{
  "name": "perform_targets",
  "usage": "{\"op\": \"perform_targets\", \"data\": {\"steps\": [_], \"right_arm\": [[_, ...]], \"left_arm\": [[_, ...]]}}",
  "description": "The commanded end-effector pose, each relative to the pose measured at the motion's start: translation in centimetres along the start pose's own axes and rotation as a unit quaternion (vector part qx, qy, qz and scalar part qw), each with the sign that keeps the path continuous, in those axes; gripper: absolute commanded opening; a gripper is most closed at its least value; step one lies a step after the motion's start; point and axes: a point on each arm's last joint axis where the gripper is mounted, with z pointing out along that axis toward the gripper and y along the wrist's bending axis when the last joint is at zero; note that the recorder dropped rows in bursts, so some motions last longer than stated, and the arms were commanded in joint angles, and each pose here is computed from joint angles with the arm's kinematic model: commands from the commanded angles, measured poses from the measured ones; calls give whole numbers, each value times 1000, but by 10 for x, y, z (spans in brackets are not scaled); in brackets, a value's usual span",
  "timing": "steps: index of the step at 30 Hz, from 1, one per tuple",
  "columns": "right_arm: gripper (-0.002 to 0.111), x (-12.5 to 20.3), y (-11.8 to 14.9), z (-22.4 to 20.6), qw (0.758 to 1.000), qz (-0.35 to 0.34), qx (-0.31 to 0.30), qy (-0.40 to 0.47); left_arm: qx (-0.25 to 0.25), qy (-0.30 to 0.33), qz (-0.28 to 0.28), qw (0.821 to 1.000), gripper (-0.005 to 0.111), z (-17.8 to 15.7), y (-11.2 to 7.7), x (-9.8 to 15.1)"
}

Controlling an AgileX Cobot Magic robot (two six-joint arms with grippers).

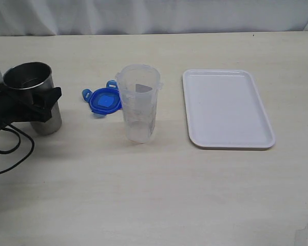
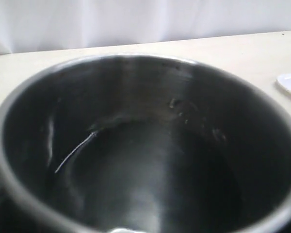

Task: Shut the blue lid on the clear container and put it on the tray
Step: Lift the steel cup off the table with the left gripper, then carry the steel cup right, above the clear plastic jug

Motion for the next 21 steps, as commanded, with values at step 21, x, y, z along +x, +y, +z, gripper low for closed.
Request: {"op": "perform_targets", "data": {"steps": [21], "right_arm": [[5,0,-1,0,1000,-3,4,-1]], "left_arm": [[92,-110,60,988,0,48,-24,-92]]}}
